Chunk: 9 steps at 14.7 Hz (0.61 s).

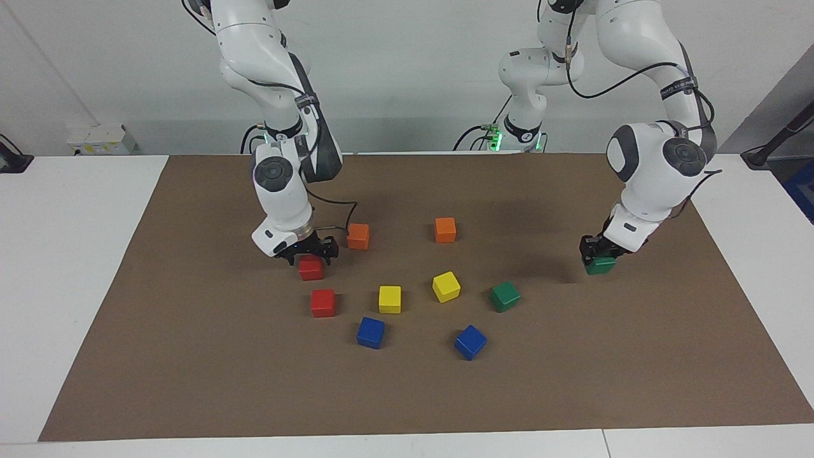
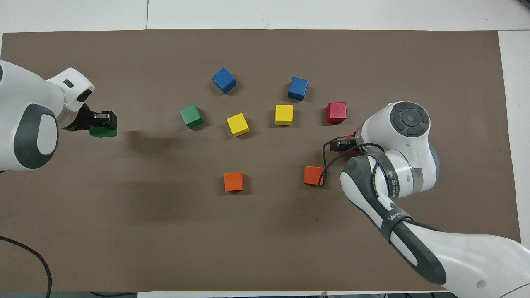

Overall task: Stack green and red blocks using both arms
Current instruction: 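Place the green with the left gripper while the right gripper places the red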

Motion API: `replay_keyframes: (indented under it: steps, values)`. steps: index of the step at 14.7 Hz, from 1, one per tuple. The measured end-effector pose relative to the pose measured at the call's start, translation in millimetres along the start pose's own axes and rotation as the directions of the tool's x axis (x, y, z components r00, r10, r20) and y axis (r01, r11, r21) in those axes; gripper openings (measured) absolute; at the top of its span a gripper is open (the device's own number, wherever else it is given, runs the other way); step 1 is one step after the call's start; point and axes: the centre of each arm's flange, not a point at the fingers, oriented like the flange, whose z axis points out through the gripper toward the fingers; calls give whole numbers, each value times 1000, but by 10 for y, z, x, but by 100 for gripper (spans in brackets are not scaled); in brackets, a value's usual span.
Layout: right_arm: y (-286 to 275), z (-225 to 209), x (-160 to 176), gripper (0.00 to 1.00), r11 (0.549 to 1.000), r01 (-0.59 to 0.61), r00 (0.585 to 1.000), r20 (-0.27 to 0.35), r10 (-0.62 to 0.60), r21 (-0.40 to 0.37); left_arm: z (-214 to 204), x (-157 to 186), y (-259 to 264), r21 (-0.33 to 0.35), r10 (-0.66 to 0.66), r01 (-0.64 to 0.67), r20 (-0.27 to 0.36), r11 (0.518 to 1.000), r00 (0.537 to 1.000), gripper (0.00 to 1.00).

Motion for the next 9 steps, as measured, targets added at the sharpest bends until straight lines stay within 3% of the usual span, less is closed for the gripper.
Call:
replay_keyframes:
  steps: [9]
  values:
    - [-2, -3, 4, 100, 998, 60, 998, -4, -60, 1, 337, 279, -188, -3, 5, -5, 3, 1000, 1000, 55]
